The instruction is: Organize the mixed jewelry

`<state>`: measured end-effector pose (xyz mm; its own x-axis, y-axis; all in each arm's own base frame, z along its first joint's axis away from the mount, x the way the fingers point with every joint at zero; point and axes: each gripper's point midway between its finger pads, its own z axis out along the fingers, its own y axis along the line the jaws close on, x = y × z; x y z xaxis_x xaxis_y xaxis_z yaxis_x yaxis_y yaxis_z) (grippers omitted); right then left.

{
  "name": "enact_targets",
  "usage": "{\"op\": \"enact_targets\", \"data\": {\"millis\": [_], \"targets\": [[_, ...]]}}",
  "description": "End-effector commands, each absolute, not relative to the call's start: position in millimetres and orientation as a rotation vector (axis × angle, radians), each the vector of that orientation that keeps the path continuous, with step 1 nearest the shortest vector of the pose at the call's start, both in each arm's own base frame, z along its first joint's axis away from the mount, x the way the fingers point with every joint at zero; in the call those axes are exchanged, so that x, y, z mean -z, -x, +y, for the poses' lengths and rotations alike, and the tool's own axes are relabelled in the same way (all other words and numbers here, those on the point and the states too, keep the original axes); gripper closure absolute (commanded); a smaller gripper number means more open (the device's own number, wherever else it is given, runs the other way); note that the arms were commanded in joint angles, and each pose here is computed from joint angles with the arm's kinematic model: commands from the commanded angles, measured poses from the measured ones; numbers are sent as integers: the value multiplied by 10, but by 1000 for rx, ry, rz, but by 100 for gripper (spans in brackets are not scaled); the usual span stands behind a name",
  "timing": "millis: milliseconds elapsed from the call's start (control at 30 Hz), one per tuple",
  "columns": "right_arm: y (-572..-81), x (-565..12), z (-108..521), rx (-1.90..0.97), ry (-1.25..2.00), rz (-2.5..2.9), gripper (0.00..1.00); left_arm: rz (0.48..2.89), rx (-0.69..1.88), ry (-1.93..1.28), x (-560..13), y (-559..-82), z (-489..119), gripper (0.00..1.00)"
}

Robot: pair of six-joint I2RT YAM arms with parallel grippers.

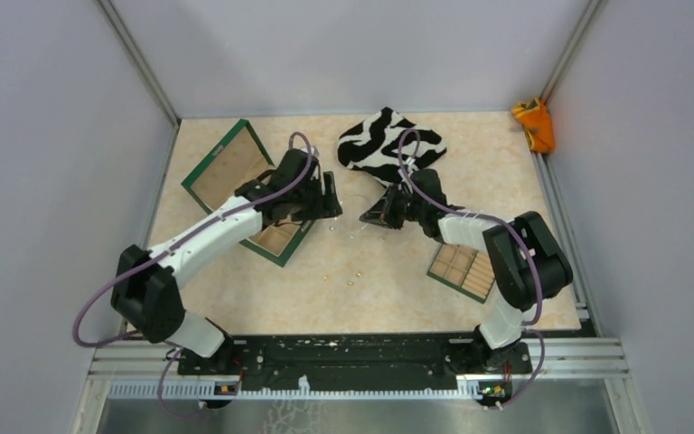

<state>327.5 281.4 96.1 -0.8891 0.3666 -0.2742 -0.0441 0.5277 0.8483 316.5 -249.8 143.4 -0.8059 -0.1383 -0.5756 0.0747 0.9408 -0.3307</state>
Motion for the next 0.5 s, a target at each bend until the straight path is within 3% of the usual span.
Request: {"op": "enact_targets", "data": {"millis": [0, 67, 233, 467], "targets": [[-3357, -1565, 2778, -1254, 113, 2207, 100, 2313, 662, -200, -1990, -3123, -2528, 16], [-3326, -1648, 2761, -1226, 212, 2196, 100, 2261, 713, -312, -2095, -3072, -2499, 10], [-3198, -1879, 2778, -1236, 417, 2120, 100, 2110, 674, -439, -2283, -2996, -2351, 7], [-2899, -2272, 2864, -1390, 622, 1955, 100, 2104, 898, -596, -2328, -2735, -2437, 8]]}}
